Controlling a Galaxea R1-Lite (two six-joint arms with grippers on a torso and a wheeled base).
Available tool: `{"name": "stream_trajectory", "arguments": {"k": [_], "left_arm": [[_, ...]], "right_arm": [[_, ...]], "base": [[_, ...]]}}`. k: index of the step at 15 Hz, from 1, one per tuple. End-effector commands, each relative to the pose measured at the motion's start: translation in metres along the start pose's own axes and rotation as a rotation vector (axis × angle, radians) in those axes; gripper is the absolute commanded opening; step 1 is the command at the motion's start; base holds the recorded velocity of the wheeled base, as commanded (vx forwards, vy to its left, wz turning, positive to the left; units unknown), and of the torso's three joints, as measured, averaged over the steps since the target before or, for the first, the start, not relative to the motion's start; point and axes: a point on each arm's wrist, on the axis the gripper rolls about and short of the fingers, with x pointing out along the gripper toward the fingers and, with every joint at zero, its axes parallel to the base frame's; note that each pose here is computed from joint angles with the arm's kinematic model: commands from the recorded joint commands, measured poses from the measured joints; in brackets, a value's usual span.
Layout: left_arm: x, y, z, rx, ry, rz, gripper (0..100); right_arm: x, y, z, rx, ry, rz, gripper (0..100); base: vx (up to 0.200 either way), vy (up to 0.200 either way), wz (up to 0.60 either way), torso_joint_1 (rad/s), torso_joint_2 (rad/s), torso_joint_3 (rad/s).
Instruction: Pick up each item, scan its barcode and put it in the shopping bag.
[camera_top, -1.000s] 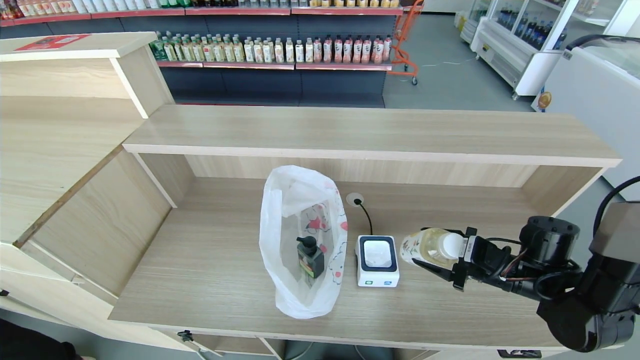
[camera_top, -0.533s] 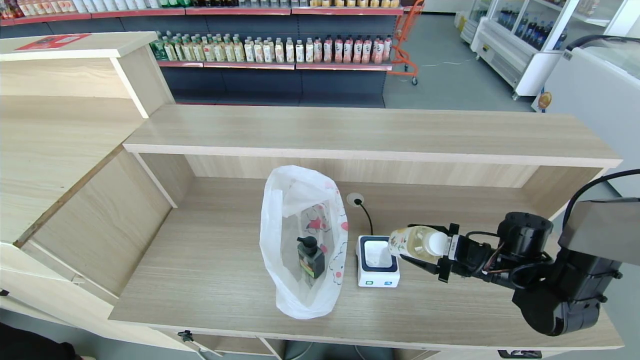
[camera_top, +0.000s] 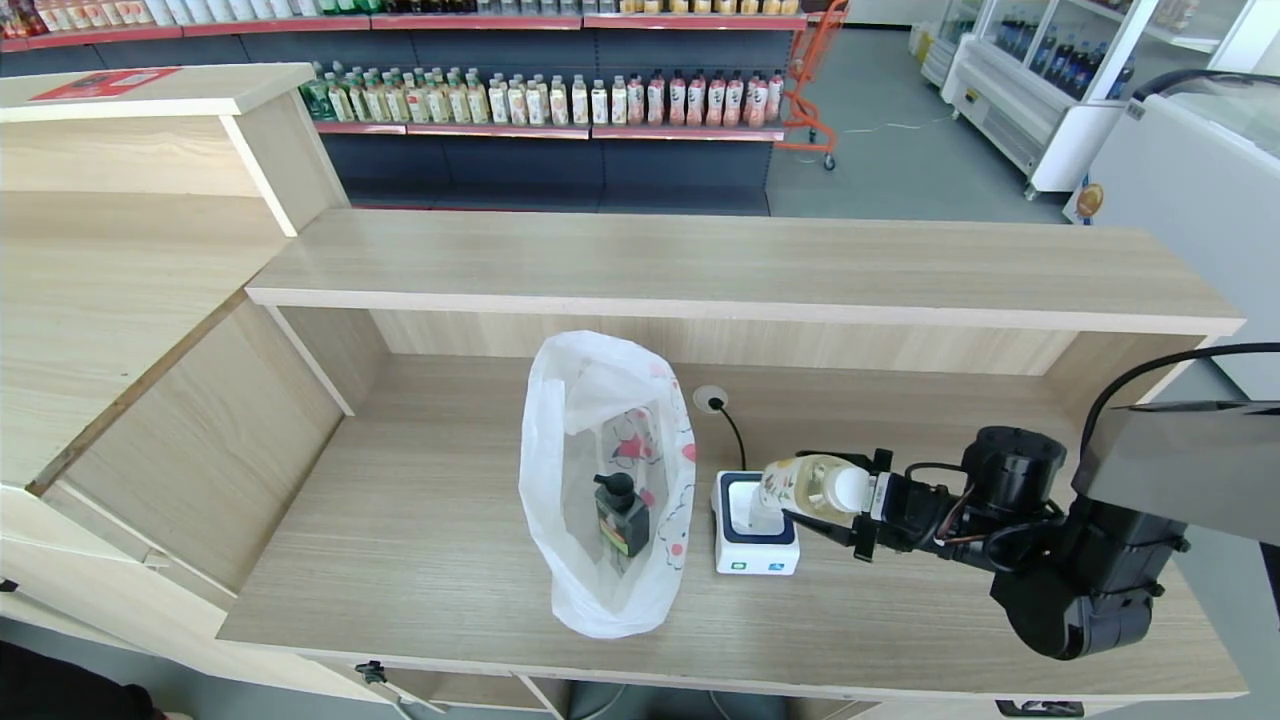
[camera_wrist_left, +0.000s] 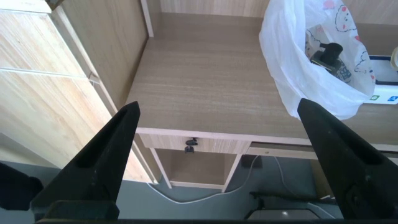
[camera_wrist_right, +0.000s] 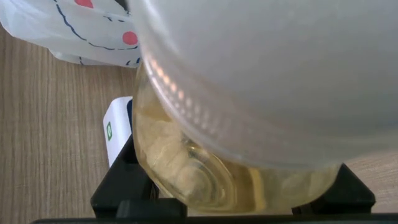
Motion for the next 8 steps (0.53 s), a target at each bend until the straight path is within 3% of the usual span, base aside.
{"name": "stream_trajectory", "arguments": {"k": [1, 8], "left_arm": [[0.0, 0.0, 0.0, 0.0, -0.001, 0.002, 100], [0.0, 0.0, 0.0, 0.0, -0.001, 0.0, 100]], "right_arm": [[0.007, 0.0, -0.005, -0.007, -0.008, -0.001, 0], [0.027, 0.005, -0.012, -0.022, -0.038, 0.014, 0]], "base": [[0.0, 0.0, 0.0, 0.0, 0.0, 0.0], [0.0, 0.0, 0.0, 0.0, 0.0, 0.0]]}}
